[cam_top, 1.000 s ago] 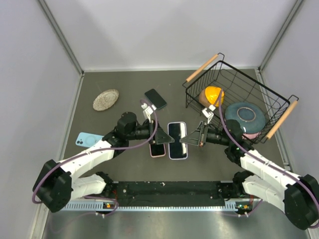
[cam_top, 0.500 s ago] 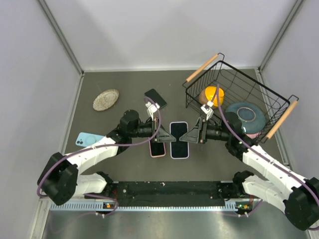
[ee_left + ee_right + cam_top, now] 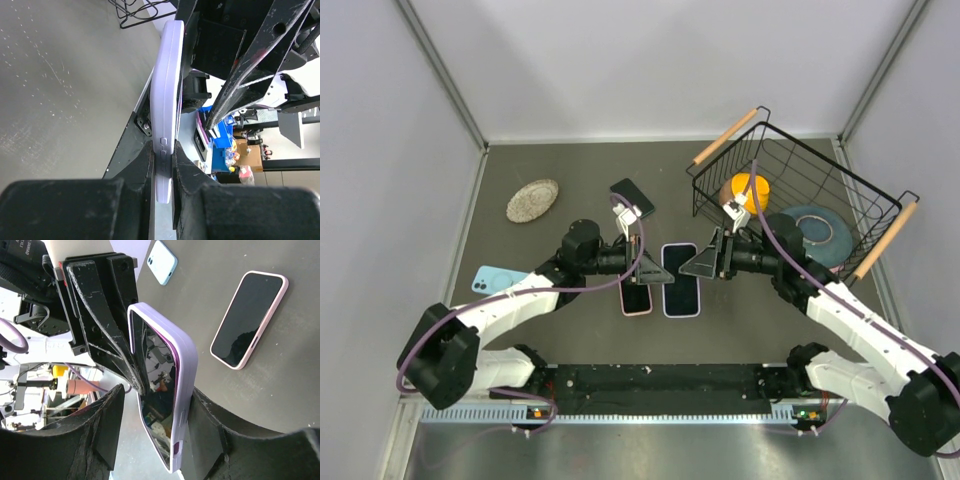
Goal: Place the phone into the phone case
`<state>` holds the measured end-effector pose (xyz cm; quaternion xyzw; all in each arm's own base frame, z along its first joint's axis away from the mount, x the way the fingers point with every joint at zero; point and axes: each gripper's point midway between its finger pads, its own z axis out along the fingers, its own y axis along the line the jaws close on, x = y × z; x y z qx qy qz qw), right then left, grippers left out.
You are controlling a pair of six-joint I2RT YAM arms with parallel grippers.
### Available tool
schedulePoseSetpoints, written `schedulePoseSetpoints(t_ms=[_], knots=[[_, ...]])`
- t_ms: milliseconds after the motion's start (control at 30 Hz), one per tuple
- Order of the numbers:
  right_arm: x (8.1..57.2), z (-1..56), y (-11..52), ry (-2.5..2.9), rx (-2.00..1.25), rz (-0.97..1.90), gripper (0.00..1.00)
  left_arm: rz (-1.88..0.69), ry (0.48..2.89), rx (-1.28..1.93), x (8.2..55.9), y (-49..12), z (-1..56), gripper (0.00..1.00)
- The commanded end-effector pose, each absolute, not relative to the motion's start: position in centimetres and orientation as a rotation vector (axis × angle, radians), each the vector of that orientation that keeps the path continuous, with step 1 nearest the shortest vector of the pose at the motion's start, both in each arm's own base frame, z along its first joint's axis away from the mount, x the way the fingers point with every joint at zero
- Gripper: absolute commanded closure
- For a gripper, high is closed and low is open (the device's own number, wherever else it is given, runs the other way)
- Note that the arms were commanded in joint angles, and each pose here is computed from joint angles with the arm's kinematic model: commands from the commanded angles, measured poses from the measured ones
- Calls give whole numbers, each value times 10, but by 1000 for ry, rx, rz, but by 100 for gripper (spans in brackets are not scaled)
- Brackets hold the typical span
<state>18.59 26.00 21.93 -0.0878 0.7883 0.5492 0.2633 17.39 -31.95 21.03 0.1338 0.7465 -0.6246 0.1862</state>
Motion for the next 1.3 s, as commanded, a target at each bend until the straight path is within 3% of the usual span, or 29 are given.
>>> schedulePoseSetpoints(t_ms=[0, 467, 567, 700, 800, 933, 967, 1000, 1100, 1167, 1200, 1267], knots=[[204, 260, 262, 1977, -271, 1452, 48, -1788, 2052, 450, 172, -324, 225, 100], [211, 261, 255, 2008, -251, 1376, 50, -1775, 2088, 451, 172, -324, 213, 100], [212, 259, 254, 2015, -243, 1364, 58, -1764, 2099, 447, 173, -323, 210, 100], [214, 258, 253, 2015, -242, 1346, 86, -1731, 2143, 414, 175, -322, 201, 100], [217, 256, 251, 2015, -242, 1310, 100, -1608, 2201, 369, 187, -318, 188, 100], [220, 253, 249, 2030, -261, 1265, 100, -1507, 2289, 348, 190, -312, 173, 100], [220, 254, 249, 2027, -266, 1265, 95, -1513, 2287, 348, 190, -313, 174, 100], [219, 255, 249, 2023, -270, 1267, 76, -1521, 2280, 351, 190, -313, 175, 100], [218, 254, 248, 2023, -265, 1274, 62, -1554, 2267, 359, 188, -315, 179, 100], [219, 250, 250, 2022, -258, 1288, 68, -1567, 2271, 370, 187, -316, 178, 100], [217, 252, 252, 2017, -259, 1313, 79, -1574, 2278, 370, 186, -317, 176, 100], [218, 248, 253, 2019, -245, 1323, 89, -1577, 2284, 365, 186, -317, 174, 100]])
